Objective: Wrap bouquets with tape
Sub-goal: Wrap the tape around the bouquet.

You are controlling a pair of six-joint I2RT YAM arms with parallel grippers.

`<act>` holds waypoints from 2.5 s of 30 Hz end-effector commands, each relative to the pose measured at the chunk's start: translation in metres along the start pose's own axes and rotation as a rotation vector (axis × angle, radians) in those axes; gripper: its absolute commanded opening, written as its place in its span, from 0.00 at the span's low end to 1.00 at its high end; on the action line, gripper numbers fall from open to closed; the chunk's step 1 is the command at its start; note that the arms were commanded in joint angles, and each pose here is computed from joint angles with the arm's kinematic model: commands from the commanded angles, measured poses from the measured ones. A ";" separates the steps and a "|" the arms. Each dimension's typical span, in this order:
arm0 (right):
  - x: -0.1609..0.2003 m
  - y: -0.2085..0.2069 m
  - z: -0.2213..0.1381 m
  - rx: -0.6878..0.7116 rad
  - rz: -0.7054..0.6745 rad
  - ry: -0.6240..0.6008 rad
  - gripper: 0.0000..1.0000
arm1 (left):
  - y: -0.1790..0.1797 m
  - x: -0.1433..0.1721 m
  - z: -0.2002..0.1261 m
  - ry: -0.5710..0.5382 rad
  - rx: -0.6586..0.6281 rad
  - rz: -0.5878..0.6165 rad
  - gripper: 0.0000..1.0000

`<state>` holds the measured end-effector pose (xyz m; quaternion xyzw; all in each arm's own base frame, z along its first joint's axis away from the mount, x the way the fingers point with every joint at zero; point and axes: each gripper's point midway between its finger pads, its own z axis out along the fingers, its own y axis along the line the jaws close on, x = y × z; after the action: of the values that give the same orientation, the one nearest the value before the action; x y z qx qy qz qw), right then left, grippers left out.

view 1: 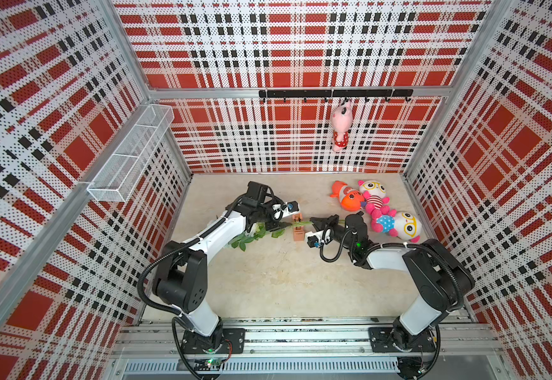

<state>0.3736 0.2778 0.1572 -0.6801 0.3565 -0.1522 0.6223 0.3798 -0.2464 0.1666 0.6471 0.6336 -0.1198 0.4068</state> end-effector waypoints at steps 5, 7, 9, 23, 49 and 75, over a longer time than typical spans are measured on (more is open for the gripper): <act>-0.010 -0.034 0.009 0.126 -0.123 0.006 0.00 | -0.011 -0.009 -0.013 -0.017 0.060 0.068 0.66; -0.007 -0.038 0.010 0.167 -0.133 0.017 0.00 | -0.004 -0.014 -0.015 -0.028 0.033 0.079 0.70; -0.006 -0.038 0.012 0.184 -0.151 0.022 0.00 | 0.000 -0.013 -0.012 0.000 0.029 0.077 0.71; 0.000 -0.037 0.020 0.175 -0.176 0.044 0.00 | -0.007 0.019 0.013 0.163 0.056 0.028 0.65; -0.024 -0.011 -0.029 -0.109 0.444 0.112 0.89 | 0.026 0.018 0.004 0.212 -0.192 0.116 0.00; 0.009 -0.038 -0.018 -0.875 1.161 0.389 0.93 | 0.039 -0.032 -0.033 0.247 -0.763 0.458 0.00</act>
<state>0.4062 0.2529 0.2021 -0.4982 0.8042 0.1961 0.2579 0.3927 -0.2363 0.1803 0.6197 0.5475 0.2576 0.4999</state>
